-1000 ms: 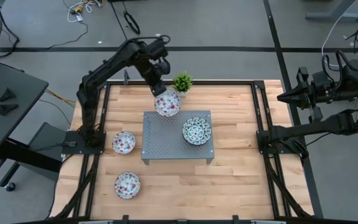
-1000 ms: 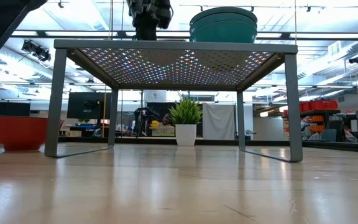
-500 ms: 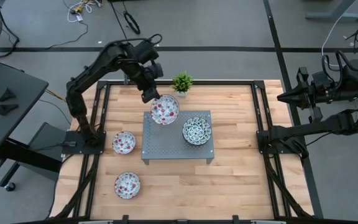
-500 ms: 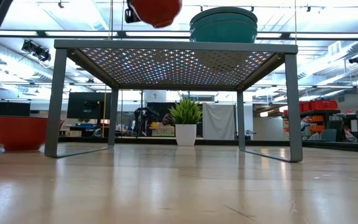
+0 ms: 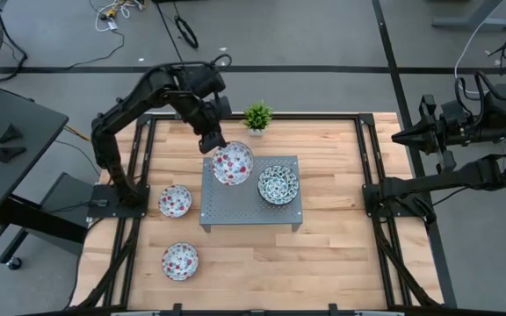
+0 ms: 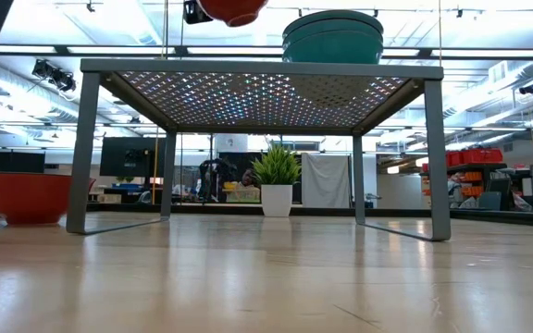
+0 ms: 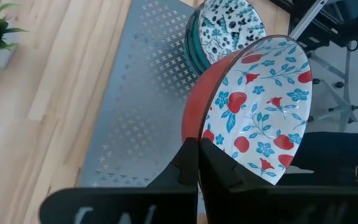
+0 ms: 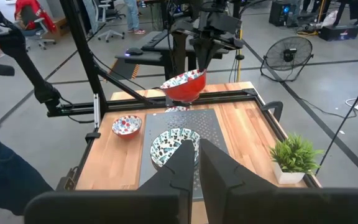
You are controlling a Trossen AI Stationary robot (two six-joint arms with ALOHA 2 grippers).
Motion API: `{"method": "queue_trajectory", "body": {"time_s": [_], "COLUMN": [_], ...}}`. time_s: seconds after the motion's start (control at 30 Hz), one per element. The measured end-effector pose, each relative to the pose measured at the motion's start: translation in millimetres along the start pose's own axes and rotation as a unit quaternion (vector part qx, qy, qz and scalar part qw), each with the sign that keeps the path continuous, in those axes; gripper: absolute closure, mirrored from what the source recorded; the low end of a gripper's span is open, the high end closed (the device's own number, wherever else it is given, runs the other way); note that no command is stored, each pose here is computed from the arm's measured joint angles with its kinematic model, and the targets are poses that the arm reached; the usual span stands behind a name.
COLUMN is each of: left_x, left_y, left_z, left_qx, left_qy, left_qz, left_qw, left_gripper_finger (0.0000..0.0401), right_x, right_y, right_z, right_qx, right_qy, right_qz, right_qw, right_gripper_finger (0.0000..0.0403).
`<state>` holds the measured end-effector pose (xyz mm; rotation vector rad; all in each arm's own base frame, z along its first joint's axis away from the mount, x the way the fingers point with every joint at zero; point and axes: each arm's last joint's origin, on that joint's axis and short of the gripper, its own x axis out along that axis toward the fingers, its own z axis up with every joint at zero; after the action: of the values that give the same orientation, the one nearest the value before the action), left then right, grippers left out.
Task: Pick & Place Mini bowls
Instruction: Put the top red patterned bowl on the shelf
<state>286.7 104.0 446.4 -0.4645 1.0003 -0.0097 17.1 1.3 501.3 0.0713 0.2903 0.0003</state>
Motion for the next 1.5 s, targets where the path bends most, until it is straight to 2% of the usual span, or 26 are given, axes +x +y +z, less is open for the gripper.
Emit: {"method": "queue_trajectory", "body": {"time_s": [0.57,0.97,1.1,1.33,1.5], "left_x": [17.6,25.0,39.9,49.2,54.5], "left_y": [3.9,5.3,12.0,16.2,19.0], "left_z": [-2.5,-3.3,-7.8,-18.1,-31.1], "left_qx": [0.005,0.009,-0.004,-0.011,-0.026], "left_qy": [0.033,0.043,0.067,0.051,0.066], "left_qz": [-0.003,-0.038,-0.041,-0.068,-0.072], "left_qw": [0.999,0.998,0.997,0.996,0.995], "left_gripper_finger": [0.0400,0.0400,0.0400,0.0400,0.0400], "right_x": [0.0,0.0,0.1,0.1,0.1], "right_y": [0.0,0.0,0.0,0.0,0.0], "right_z": [0.0,0.0,0.0,0.0,0.0], "right_qx": [0.000,0.000,0.000,0.000,0.000], "right_qy": [0.000,0.000,0.000,0.000,0.000], "right_qz": [0.000,0.000,0.000,0.000,0.000], "right_qw": [1.000,1.000,1.000,1.000,1.000], "right_gripper_finger": [0.0373,0.0373,0.0373,0.0373,0.0373]}}
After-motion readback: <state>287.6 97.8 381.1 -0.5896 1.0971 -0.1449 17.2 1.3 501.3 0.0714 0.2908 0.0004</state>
